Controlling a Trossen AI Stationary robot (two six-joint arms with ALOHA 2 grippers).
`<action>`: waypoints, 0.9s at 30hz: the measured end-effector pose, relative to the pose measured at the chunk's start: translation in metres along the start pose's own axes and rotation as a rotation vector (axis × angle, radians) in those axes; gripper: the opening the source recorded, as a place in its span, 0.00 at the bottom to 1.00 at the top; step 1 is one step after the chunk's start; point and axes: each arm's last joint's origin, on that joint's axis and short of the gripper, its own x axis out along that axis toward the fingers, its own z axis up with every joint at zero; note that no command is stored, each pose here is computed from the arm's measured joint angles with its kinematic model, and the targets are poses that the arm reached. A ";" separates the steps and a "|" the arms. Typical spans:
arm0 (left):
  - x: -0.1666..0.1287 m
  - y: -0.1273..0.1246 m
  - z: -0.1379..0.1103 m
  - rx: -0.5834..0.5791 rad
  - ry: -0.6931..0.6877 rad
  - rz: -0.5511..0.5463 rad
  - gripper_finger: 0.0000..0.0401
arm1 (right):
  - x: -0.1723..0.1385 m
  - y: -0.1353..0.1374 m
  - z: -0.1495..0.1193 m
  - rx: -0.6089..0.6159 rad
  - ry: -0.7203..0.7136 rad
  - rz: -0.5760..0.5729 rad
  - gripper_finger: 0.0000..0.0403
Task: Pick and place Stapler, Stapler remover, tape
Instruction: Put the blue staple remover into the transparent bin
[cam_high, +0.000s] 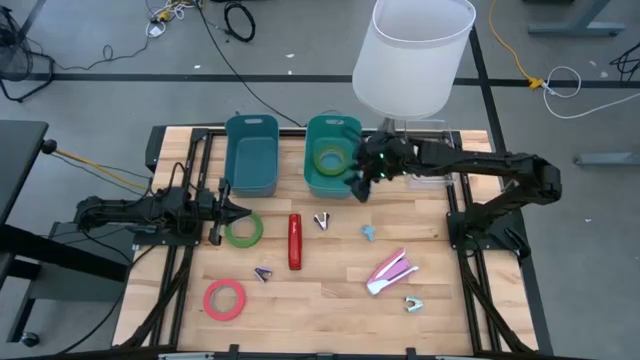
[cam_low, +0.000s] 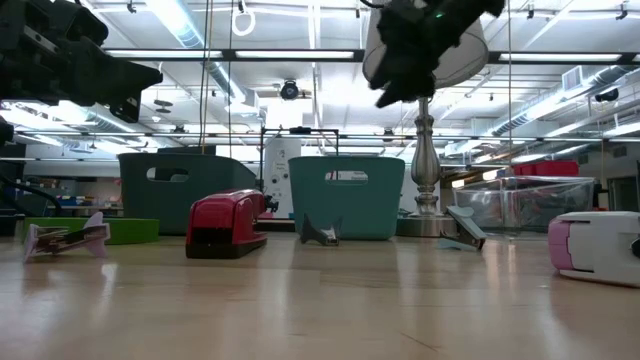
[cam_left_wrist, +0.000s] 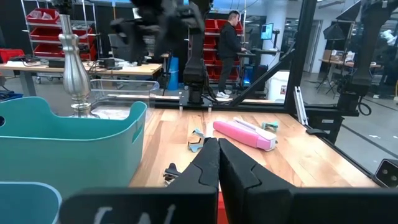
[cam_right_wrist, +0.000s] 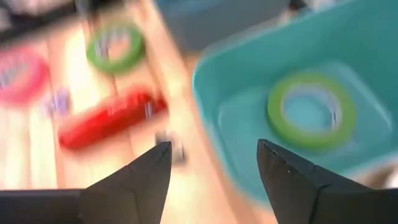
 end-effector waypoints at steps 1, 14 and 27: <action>0.000 0.000 0.000 0.000 0.000 0.000 0.01 | -0.003 0.004 -0.005 -0.020 0.042 -0.011 0.58; 0.000 0.000 0.000 0.000 -0.001 0.000 0.01 | -0.020 0.045 -0.058 -0.110 0.325 -0.015 0.58; 0.000 0.000 0.000 0.000 0.004 0.000 0.01 | 0.010 0.041 -0.118 -0.004 0.279 -0.003 0.58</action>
